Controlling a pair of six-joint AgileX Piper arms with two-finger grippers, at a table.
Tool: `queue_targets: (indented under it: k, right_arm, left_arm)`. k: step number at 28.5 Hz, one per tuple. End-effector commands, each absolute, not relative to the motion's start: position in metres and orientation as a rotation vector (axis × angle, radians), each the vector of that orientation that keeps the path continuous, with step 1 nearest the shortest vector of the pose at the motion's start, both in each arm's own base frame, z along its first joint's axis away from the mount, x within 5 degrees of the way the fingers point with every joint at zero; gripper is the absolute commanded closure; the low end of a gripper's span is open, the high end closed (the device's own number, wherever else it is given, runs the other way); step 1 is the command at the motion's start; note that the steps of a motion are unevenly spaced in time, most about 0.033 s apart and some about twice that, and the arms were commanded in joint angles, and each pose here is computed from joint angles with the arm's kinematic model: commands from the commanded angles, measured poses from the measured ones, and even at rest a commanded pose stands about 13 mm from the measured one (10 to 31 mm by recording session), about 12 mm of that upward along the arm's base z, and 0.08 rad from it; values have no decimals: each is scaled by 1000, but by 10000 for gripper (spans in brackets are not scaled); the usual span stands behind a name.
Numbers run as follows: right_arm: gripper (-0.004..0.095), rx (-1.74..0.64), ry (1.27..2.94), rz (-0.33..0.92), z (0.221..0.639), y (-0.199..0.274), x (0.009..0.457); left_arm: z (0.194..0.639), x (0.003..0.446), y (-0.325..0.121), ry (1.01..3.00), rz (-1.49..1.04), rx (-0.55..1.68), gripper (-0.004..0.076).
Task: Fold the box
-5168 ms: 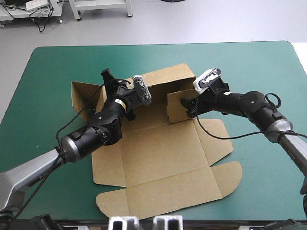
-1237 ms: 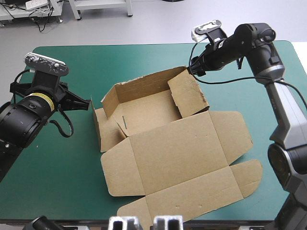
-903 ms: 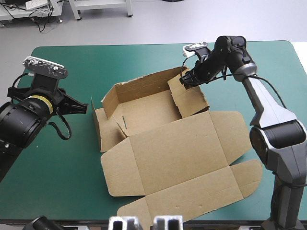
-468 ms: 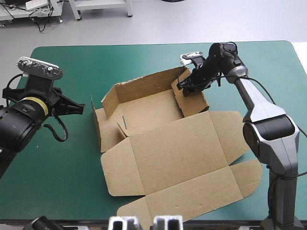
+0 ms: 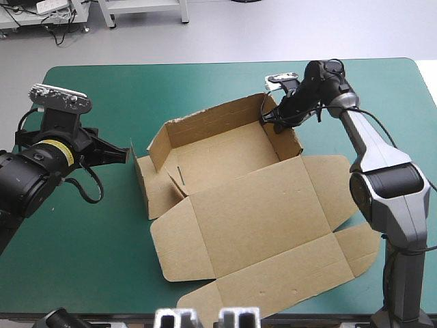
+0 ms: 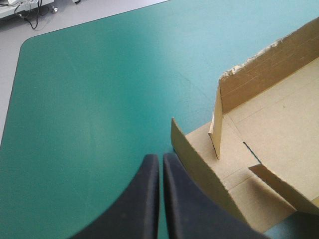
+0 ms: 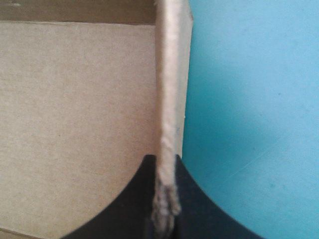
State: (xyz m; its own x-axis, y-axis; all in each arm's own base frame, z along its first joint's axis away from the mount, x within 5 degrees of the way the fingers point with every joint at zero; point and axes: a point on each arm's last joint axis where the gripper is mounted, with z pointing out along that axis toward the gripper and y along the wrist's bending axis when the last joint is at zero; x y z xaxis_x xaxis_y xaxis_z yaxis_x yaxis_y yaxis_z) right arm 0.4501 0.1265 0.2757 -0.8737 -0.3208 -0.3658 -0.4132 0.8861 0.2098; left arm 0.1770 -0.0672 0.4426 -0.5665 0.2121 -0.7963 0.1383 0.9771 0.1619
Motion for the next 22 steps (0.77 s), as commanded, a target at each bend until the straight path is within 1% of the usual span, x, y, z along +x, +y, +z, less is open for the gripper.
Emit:
queue_targets:
  k: [1, 4, 9, 13, 15, 18, 22]
  right_arm:
    - [932, -563, 2550, 449, 352, 110, 424]
    - [932, -545, 2454, 415, 393, 92, 404]
    - [932, -456, 2296, 415, 456, 60, 361]
    - [933, -393, 2199, 361, 493, 37, 327]
    - [932, -362, 2159, 365, 506, 29, 314]
    - [932, -313, 2118, 403, 516, 16, 304]
    - [932, -289, 2093, 436, 520, 7, 302]
  left_arm:
    - [461, 174, -62, 2074, 73, 194, 712]
    - [462, 174, -59, 2062, 98, 159, 712]
    - [463, 175, -58, 2051, 121, 154, 711]
    - [465, 176, -55, 2029, 158, 149, 712]
    - [466, 176, -53, 2015, 192, 147, 712]
    - [469, 177, -47, 1989, 242, 125, 711]
    - [475, 175, -31, 1950, 218, 6, 710]
